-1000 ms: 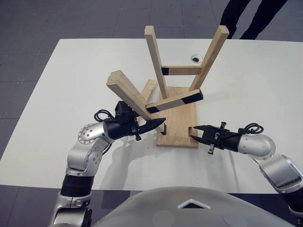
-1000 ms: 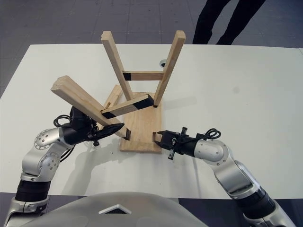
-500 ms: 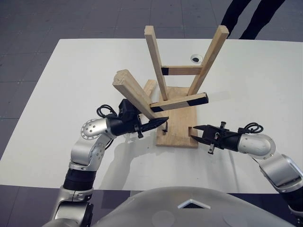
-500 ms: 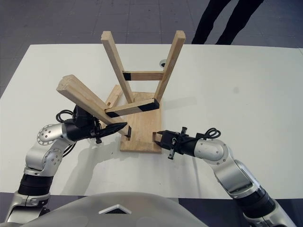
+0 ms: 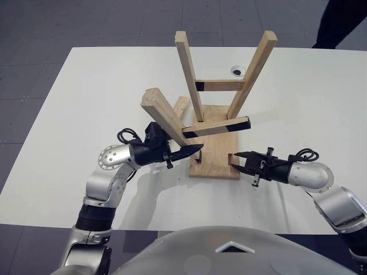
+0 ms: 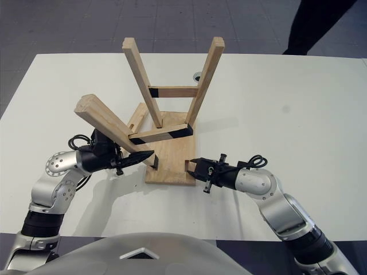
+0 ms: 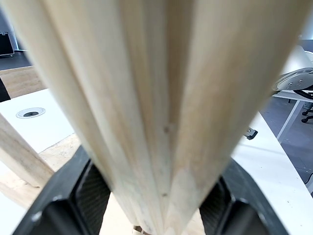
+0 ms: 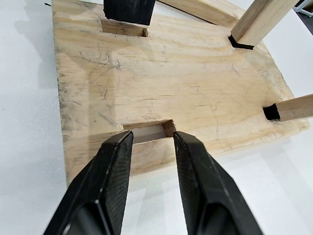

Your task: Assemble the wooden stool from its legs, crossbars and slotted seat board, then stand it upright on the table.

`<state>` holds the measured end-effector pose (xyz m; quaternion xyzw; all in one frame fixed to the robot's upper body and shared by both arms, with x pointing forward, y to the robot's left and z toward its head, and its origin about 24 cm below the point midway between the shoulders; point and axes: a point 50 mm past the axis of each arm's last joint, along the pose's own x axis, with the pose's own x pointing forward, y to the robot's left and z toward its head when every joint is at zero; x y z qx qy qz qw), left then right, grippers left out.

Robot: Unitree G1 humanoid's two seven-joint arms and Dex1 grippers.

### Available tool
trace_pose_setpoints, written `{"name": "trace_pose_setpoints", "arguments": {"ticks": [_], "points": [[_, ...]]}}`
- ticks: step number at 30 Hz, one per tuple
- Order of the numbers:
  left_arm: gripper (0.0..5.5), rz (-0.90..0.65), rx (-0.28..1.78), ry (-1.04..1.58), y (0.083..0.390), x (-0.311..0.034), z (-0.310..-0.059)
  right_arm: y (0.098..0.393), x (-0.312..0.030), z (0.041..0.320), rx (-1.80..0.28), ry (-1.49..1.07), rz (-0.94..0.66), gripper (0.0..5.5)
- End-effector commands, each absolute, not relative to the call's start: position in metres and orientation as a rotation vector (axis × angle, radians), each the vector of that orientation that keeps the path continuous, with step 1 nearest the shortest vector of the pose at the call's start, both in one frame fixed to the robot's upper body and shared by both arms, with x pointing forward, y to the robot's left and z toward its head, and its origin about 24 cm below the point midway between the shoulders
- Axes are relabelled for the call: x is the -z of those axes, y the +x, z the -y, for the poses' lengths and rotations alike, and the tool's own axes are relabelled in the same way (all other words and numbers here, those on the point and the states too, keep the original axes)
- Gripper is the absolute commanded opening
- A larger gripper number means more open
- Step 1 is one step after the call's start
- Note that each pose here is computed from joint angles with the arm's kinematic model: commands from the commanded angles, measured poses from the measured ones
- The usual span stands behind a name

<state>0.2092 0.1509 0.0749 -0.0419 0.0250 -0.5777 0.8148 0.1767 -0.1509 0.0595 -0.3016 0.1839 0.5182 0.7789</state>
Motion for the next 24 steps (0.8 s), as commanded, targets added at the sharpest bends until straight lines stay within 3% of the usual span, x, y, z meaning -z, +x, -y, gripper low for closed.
{"name": "trace_pose_setpoints", "arguments": {"ticks": [1, 13, 24], "points": [[2.19, -0.06, 1.222, -0.067, 0.209, -0.074, -0.155, 0.162, -0.03, 0.169, -1.103, -0.67, -0.624, 1.54], [2.19, -0.182, 1.206, -0.055, 0.205, -0.052, -0.149, 0.162, -0.033, 0.169, -1.095, -0.66, -0.615, 1.54], [2.19, -0.156, 1.175, 0.008, 0.214, -0.047, -0.153, 0.158, -0.032, 0.168, -1.099, -0.646, -0.618, 1.54]]}}
